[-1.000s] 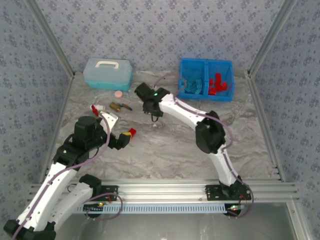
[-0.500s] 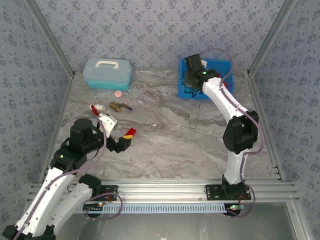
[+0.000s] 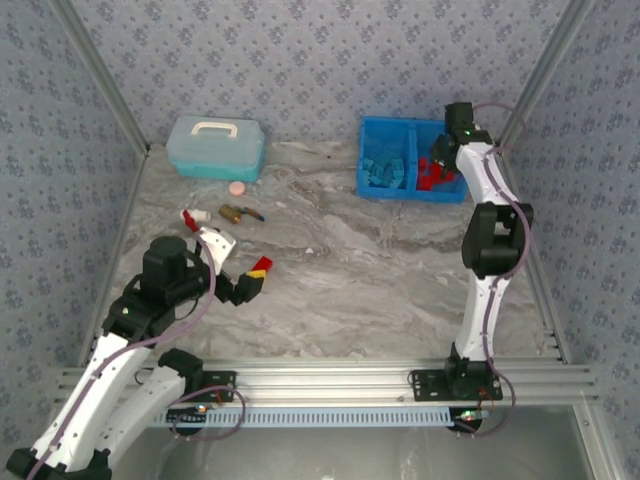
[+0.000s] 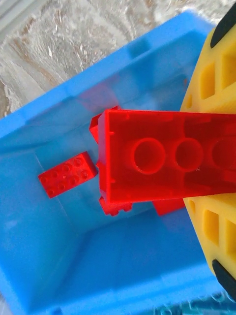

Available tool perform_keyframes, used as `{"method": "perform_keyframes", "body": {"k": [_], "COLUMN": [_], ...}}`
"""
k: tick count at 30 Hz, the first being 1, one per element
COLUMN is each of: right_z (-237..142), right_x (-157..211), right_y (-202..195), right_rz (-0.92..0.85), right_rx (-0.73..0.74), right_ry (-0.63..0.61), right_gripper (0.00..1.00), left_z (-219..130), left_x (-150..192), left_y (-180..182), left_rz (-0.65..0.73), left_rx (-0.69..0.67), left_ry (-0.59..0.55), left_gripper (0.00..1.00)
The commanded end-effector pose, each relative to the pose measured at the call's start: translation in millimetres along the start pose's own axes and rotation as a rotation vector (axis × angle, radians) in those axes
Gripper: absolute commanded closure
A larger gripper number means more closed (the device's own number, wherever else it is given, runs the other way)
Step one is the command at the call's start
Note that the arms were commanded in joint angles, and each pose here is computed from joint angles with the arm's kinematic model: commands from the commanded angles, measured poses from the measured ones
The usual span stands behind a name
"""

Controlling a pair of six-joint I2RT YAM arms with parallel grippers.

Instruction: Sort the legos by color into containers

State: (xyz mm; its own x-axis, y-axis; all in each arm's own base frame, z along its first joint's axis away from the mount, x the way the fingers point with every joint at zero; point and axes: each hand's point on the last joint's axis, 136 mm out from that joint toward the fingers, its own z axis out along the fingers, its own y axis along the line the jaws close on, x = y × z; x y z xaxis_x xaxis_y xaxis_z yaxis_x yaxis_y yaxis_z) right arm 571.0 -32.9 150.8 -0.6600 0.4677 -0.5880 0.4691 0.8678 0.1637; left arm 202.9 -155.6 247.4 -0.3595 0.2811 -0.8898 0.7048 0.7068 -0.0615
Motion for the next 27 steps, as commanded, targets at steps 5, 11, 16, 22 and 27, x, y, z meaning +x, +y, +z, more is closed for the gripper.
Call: {"method": "perform_keyframes", "body": {"k": [5,11,16,22,27], "right_z": [23.1,13.0,-17.1,-54.5,-95.7], "right_x": [-2.3,-13.3,-23.0,14.4,75.6], "right_y": [5.1,13.1,25.5,58.3,89.3], "right_rz": [0.005,0.025,-0.003,-0.066,-0.129], "right_rx": [-0.006,-0.033,-0.065,-0.182,-0.239], "right_ry": [0.062,0.045,0.009,0.022,0.048], "right_gripper": [0.62,0.49,0.44,0.46,0.46], "left_z": [2.0,2.0,1.8,-2.0,-9.8], "left_x": [-0.9,-0.9,-0.7,1.4,6.6], "left_y": [3.8,4.2,4.3,20.3,45.0], "left_rz": [0.014,0.014,0.013,0.002,-0.017], "left_rx": [-0.015,-0.017,-0.018,-0.117,-0.27], "left_ry": [0.002,0.002,0.004,0.014,0.044], "left_gripper": [0.01,0.01,0.01,0.01,0.01]}}
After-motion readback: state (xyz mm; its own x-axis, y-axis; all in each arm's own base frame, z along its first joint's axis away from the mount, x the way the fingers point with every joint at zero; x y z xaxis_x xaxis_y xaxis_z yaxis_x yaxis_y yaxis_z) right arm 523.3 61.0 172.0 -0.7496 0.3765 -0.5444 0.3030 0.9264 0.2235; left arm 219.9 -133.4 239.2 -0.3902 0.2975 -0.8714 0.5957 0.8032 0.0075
